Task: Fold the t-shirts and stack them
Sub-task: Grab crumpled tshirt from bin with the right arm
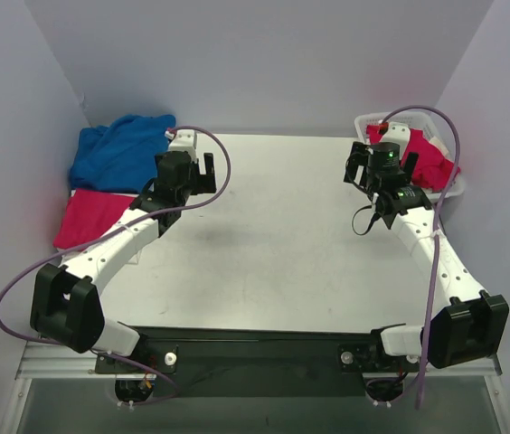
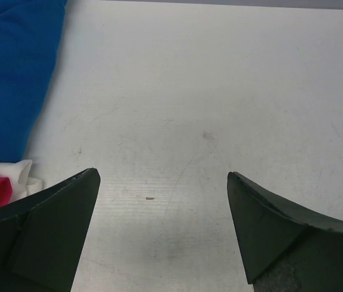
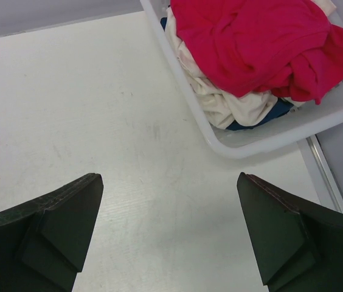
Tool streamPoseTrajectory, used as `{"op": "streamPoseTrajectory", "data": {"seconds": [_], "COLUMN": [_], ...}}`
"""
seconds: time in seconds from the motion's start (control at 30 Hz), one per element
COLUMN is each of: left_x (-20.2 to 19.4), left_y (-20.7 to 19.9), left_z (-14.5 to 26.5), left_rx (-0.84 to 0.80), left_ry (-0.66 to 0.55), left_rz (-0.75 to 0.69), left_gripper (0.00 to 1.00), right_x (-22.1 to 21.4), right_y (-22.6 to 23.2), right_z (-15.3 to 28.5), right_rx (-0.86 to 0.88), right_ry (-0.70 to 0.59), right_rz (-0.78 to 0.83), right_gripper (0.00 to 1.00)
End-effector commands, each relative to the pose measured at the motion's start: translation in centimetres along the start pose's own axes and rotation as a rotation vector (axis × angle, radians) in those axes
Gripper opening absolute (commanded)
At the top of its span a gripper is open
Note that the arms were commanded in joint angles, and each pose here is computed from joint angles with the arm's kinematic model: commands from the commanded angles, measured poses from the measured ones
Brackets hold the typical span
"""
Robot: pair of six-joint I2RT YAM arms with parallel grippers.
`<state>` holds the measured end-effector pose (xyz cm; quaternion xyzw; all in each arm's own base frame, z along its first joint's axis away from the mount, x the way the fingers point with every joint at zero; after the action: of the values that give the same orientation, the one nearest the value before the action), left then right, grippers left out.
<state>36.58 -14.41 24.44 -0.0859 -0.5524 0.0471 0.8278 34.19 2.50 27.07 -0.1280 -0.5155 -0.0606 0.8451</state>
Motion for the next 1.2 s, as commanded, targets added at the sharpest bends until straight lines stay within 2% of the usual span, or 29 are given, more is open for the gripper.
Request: {"op": "streamPoseTrajectory", "data": {"seconds": [0.0, 0.23, 0.37, 0.53, 0.57, 0.63, 0.67, 0.73, 0.97, 1.17], "left_x": [1.8, 1.1, 0.8, 0.6, 0.4, 0.5, 0.5, 0.5, -0.1, -0.4], "left_y": [-0.4, -0.3, -0.3, -0.2, -0.1, 0.1, 0.2, 0.4, 0.6, 1.1], "left_z": [0.2, -0.3, -0.7, -0.9, -1.0, -1.0, -1.0, -1.1, -2.0, -3.0], "left_rx": [-0.011, 0.000, 0.012, 0.021, 0.028, 0.045, 0.052, 0.065, 0.078, 0.097], "left_ry": [-0.048, -0.035, -0.021, -0.016, -0.014, -0.022, -0.024, -0.027, -0.014, -0.002], "left_rz": [-0.002, -0.009, -0.012, -0.008, -0.010, -0.009, -0.009, -0.009, 0.000, 0.007], "left_gripper": [0.97, 0.97, 0.98, 0.97, 0.97, 0.97, 0.97, 0.97, 0.97, 0.97], "right_x": [1.7, 0.8, 2.1, 3.7, 5.3, 4.9, 5.3, 5.6, 3.1, 2.4], "right_y": [0.3, 0.0, -0.7, -2.9, -3.6, -5.0, -5.4, -5.8, -6.9, -7.6], "right_z": [0.6, 0.4, -0.3, -3.5, -3.6, -5.4, -5.9, -7.4, -13.2, -16.2], "right_rx": [0.025, 0.024, -0.023, -0.082, -0.099, -0.156, -0.168, -0.161, -0.206, -0.208], "right_ry": [-0.039, -0.048, -0.062, -0.046, -0.069, 0.000, 0.005, 0.033, 0.145, 0.177], "right_rz": [-0.024, 0.037, -0.008, -0.094, -0.118, -0.114, -0.124, -0.138, -0.183, -0.221], "right_gripper": [1.00, 1.00, 1.00, 0.99, 0.95, 0.86, 0.78, 0.73, 0.74, 0.72]}}
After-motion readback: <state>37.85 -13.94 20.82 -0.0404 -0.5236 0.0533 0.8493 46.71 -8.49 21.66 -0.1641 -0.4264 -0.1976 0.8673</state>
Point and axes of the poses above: each gripper's point midway between its finger pads, its own z axis back along the fingers, its own y axis along the line the jaws close on, x = y × z, the point moved 6 cm from there along z, back along the fingers, and after that the axes turned 6 degrees about z, right-handed, at the moved point
